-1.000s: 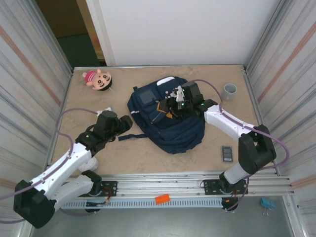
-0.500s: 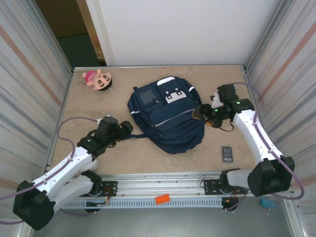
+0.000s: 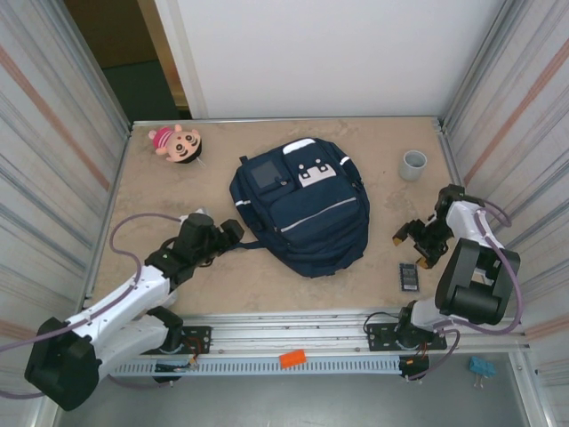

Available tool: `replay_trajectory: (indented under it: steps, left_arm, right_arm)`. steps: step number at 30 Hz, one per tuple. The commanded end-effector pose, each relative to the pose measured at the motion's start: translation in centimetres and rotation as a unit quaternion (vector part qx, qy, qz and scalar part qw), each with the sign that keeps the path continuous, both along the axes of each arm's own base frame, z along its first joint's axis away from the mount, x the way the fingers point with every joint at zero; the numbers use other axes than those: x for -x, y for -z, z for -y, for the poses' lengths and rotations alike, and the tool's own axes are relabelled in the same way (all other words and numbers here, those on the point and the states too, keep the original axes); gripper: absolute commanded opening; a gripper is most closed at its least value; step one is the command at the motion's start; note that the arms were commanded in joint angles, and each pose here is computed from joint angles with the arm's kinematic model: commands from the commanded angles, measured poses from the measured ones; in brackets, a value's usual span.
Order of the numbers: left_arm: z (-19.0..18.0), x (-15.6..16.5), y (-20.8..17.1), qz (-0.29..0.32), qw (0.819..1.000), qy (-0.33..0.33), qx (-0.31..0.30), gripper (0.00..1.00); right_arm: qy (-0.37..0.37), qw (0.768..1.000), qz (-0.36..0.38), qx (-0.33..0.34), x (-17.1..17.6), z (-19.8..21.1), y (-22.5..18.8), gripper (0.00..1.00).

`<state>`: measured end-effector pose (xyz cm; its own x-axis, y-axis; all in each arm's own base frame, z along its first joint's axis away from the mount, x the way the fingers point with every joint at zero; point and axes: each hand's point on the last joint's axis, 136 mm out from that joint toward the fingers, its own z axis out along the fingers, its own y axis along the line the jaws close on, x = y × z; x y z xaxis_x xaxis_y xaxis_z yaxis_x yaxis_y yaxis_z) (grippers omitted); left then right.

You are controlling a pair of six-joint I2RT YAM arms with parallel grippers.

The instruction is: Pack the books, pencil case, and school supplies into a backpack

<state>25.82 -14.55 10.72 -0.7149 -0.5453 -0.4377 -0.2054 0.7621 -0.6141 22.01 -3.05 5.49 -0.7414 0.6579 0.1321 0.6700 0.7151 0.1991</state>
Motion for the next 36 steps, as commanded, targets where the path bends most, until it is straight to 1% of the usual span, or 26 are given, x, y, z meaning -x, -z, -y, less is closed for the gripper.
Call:
replay_trajectory:
  steps: [1,5,7,9,13,16,19,21,23,26,28,29,30,32,36]
  left_arm:
    - [0.7,-0.4,0.2,0.01,1.0,0.012,0.01,0.8]
    - [1.0,-0.7,0.7,0.004,1.0,0.021,0.003,0.81]
    - [1.0,-0.9,0.9,0.001,1.0,0.023,0.002,0.81]
    - [1.2,-1.0,1.2,-0.003,1.0,0.025,0.005,0.81]
    - [1.8,-1.4,1.2,-0.006,0.999,0.036,0.013,0.81]
    - [2.2,-1.6,1.0,-0.006,0.999,0.046,0.014,0.81]
    - [2.4,-1.7,0.8,-0.005,0.999,0.05,0.016,0.81]
    - [2.5,-1.8,0.8,-0.004,0.999,0.05,0.016,0.81]
    - [2.5,-1.7,0.9,-0.006,0.999,0.052,0.016,0.81]
    - [2.6,-1.7,1.1,-0.009,0.998,0.054,0.017,0.81]
    - [2.5,-1.5,1.2,-0.011,0.998,0.054,0.016,0.81]
    - [2.5,-1.5,1.2,-0.01,0.998,0.054,0.015,0.81]
    - [2.4,-1.5,1.2,-0.01,0.998,0.053,0.014,0.81]
    - [2.3,-1.3,1.4,-0.011,0.998,0.052,0.013,0.81]
    - [2.3,-1.1,1.6,-0.013,0.998,0.05,0.023,0.81]
  right_arm:
    - [0.023,1.0,0.001,0.019,-0.3,0.8,1.4,0.76]
    - [0.047,0.999,-0.006,0.003,-0.1,0.2,3.9,0.75]
    - [0.059,0.998,-0.008,-0.022,-0.1,-0.9,4.7,0.73]
    - [0.056,0.998,-0.004,-0.032,-0.2,-2.1,4.8,0.73]
    - [0.03,0.999,0.012,-0.021,-1.2,-3.7,3.1,0.72]
    - [0.002,1.0,0.01,0.024,-0.9,-2.7,0.9,0.74]
    - [-0.02,0.997,-0.011,0.071,0.9,-1.3,-0.7,0.77]
    - [-0.028,0.997,-0.019,0.075,2.0,-1.4,-1.1,0.77]
    - [-0.035,0.997,-0.008,0.066,1.6,-2.3,-1.5,0.77]
    - [-0.024,0.998,-0.01,0.054,1.4,-2.9,-0.6,0.77]
    - [0.003,0.997,-0.019,0.074,1.7,-1.9,0.5,0.77]
    - [0.024,0.997,-0.006,0.075,1.2,-1.3,0.9,0.79]
    - [0.045,0.997,0.003,0.067,1.0,-1.0,1.4,0.8]
    - [0.089,0.995,0.038,0.031,-0.2,-0.5,2.2,0.81]
    - [0.099,0.994,0.054,0.016,-1.1,0.2,2.9,0.83]
